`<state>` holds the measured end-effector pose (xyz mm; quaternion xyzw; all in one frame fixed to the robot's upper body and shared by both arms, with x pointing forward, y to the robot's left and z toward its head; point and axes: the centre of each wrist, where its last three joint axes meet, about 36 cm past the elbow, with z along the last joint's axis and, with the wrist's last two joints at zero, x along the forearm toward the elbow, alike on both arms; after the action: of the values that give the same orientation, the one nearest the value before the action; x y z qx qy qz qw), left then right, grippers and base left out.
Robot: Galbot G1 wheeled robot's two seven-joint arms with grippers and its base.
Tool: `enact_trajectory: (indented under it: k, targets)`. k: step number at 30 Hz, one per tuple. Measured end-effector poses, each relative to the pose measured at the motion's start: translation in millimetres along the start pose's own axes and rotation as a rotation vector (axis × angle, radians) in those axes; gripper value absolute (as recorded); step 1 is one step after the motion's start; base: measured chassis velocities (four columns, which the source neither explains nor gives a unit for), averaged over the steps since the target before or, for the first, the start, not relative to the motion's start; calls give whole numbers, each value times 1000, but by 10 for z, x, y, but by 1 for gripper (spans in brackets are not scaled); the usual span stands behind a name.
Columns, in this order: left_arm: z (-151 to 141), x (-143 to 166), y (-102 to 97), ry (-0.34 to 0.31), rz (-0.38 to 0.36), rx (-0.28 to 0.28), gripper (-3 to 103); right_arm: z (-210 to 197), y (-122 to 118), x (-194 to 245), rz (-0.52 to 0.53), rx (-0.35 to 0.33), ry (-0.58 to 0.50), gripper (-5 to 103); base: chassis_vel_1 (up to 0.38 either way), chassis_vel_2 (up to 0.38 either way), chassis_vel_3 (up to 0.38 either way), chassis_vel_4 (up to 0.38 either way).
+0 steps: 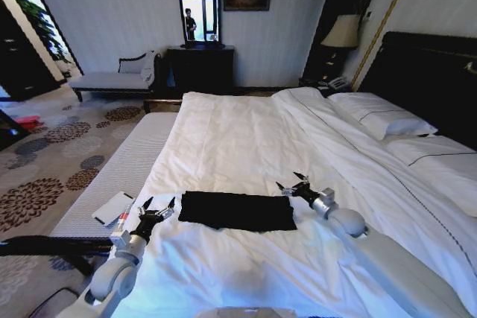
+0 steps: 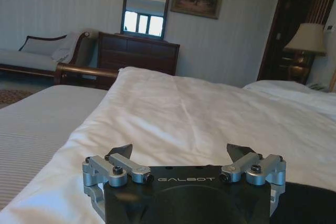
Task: Fold the clothes on the bed.
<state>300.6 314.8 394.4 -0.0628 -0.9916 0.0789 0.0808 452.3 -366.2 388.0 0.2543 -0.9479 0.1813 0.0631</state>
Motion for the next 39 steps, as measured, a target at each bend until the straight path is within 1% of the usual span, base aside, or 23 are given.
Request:
enact_trajectory:
  k: [1,2,3,5,6,7,8,10,15,19,21,25,33,34,35,39]
  targets:
    - [-17,3,-18,0,7,4,100,25,-12,-20,-14,29,-6,100,0,0,0,0]
    - [-17,3,-18,0,7,4,100,25,-12,-20,-14,29,-6,100,0,0,0,0]
    - [-27,4,-27,-1,10,6,100,47,-23,-36,-24,57,-10,100,0,0,0,0]
    - [-81,33,-76,0,27,20,100,145,-85,-108,-69,171,-20,100,0,0,0,0]
    - [-90,41,-83,1,29,24,100,163,-95,-127,-78,191,-22,100,0,0,0,0]
    - [-90,41,-83,1,29,24,100,163,-95,-127,-78,191,-22,100,0,0,0,0]
    - [-121,69,-100,4,33,38,100,200,-103,-182,-103,231,-30,100,0,0,0,0]
    - [-161,107,-94,8,31,53,100,232,-85,-262,-130,264,-40,100,0,0,0,0]
    - [-228,165,-53,5,19,62,100,308,4,-373,-165,295,-48,100,0,0,0,0]
    - [-258,183,-35,4,12,73,100,350,58,-373,-177,296,-46,100,0,0,0,0]
    - [-276,185,-12,1,5,75,100,363,142,-327,-183,263,-43,100,0,0,0,0]
    - [-287,171,16,0,-5,88,100,356,186,-243,-192,261,-38,100,0,0,0,0]
    - [-323,139,32,-8,-11,95,100,212,358,-53,-239,292,-54,100,0,0,0,0]
    - [-332,136,39,-12,-16,98,100,186,420,7,-260,305,-52,100,0,0,0,0]
    - [-332,136,39,-12,-16,98,100,186,420,7,-260,305,-52,100,0,0,0,0]
    - [-355,143,61,-18,-28,106,100,222,562,148,-303,326,-33,100,0,0,0,0]
